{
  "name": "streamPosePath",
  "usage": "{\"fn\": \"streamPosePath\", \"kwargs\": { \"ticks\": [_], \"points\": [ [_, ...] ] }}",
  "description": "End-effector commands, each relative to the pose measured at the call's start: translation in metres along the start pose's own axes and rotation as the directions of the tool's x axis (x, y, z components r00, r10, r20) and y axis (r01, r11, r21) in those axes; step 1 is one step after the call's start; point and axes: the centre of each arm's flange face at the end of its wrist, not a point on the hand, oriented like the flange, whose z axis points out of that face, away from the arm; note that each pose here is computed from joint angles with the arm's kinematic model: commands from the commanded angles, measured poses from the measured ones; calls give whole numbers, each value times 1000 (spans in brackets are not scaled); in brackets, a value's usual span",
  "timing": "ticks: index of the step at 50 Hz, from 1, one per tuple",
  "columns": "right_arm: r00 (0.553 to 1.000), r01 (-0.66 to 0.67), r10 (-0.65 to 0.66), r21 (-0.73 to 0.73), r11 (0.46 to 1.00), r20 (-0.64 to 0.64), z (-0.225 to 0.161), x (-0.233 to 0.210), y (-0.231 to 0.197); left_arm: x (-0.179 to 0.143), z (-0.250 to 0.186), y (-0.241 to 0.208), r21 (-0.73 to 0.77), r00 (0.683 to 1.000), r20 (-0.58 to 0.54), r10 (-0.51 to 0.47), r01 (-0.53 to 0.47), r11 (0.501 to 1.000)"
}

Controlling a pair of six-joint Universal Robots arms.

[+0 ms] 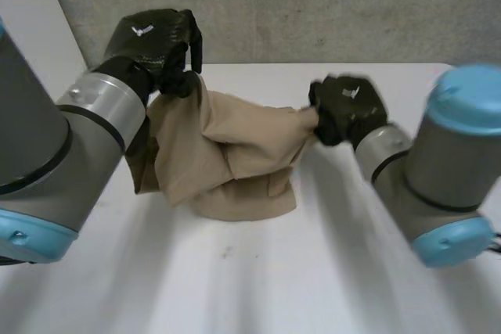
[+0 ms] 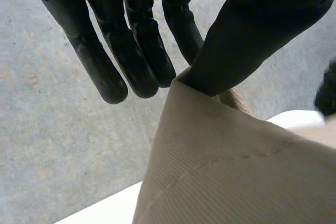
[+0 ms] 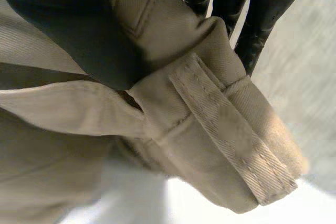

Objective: Fold the shorts.

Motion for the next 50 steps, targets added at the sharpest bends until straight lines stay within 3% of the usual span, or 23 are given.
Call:
{"fn": "streamPosePath", "kwargs": {
  "ticks": [1,6,10,14,17,26,27,34,39,45,50],
  "points": [
    [961,275,-269,143,951,-60,-48,12,-85,-18,-24,-48,104,999,42,-6,2,995],
    [925,377,-346,272,885,-155,-84,18,-145,-24,-64,-110,294,998,53,-23,6,956],
    [918,391,-330,365,845,-219,-115,25,-188,-23,-94,-143,408,999,39,-30,11,913],
    [914,398,-314,414,819,-257,-140,31,-215,-23,-110,-160,465,999,29,-28,11,885],
    [915,396,-323,396,828,-240,-143,29,-215,-23,-109,-158,456,999,25,-25,11,890],
    [927,375,-367,151,915,-80,-77,17,-141,-34,-42,-88,228,998,70,-8,-8,974],
    [928,373,-369,104,922,-53,-64,15,-124,-43,-13,-53,123,996,92,-1,-11,992],
    [932,362,-356,-113,925,73,3,1,-25,-55,53,48,-111,993,113,17,-5,994],
    [940,342,-341,-34,939,20,57,-4,19,-68,109,123,-127,991,132,36,-19,992],
    [935,351,-338,155,924,-107,94,-4,39,-84,136,138,-28,982,159,105,-102,994],
    [931,355,-337,134,925,-141,90,-1,37,-74,130,140,-29,979,139,148,-146,989]
  ]
}}
